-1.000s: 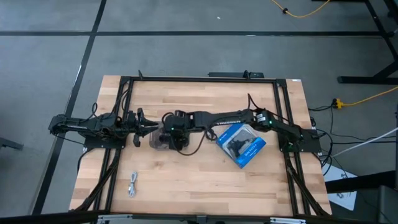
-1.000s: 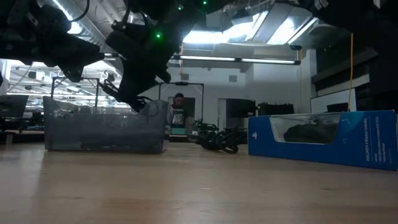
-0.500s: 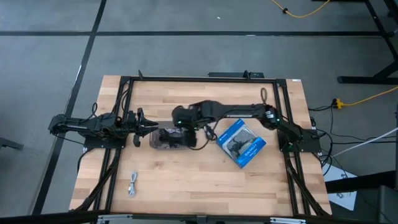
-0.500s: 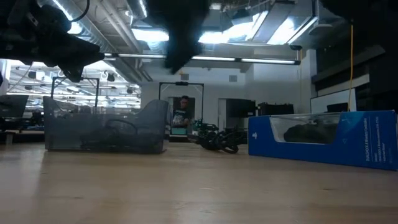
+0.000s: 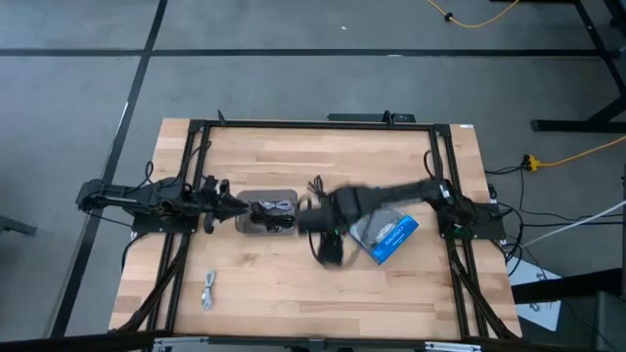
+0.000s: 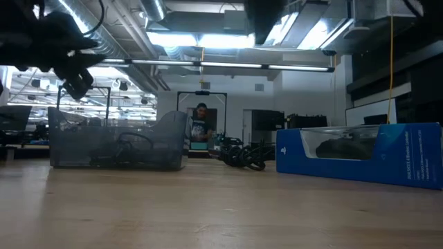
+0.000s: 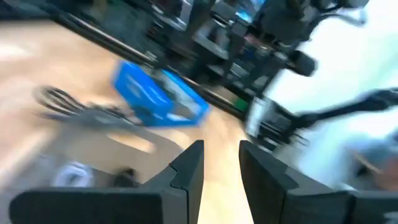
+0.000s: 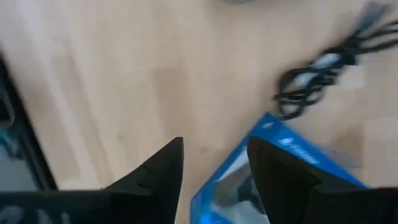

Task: Pick and place USB-C Cables
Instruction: Put the white charger cable into the black bin

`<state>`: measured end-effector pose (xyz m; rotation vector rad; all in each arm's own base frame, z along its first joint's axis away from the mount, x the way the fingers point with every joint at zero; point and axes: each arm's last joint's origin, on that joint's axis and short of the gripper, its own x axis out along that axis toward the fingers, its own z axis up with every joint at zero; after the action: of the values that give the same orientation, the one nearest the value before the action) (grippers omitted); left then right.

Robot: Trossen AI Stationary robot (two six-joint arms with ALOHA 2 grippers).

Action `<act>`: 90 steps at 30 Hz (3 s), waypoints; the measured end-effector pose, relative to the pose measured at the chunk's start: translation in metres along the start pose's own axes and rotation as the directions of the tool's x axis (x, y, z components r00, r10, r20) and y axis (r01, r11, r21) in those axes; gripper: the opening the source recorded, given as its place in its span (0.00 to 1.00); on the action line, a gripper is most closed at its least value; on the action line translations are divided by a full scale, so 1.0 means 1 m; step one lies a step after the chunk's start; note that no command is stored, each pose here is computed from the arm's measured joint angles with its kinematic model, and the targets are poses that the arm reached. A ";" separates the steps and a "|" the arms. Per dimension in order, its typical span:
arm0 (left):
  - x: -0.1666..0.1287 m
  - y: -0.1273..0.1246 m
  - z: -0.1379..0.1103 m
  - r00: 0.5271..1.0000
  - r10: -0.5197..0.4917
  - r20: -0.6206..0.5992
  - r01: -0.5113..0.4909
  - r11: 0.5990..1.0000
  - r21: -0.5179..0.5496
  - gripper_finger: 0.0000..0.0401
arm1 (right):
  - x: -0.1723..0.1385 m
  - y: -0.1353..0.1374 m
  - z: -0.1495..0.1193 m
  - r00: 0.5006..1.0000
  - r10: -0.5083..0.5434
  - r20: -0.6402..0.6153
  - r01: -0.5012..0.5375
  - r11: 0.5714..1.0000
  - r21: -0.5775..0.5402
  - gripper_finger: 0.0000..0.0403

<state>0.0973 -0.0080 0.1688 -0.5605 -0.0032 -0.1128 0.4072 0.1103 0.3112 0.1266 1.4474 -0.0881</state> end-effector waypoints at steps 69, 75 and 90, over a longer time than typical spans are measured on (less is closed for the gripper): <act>0.088 -0.120 -0.135 -0.357 0.127 -0.925 -0.543 0.778 0.316 0.16 | 0.060 0.138 -0.117 0.842 -0.486 0.233 0.496 0.868 0.018 0.45; 0.099 -0.119 -0.139 -0.270 0.164 -0.949 -0.528 0.799 0.289 0.13 | 0.060 0.138 -0.117 0.842 -0.487 0.233 0.503 0.864 -0.014 0.45; 0.169 -0.135 -0.107 0.328 0.444 -0.834 -0.317 0.883 0.346 0.10 | 0.060 0.137 -0.117 0.846 -0.483 0.227 0.498 0.867 -0.007 0.45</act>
<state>0.2474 -0.1958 0.1558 -0.2951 1.2156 0.0705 0.3183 0.2638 0.2426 -0.3074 1.2302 -0.4624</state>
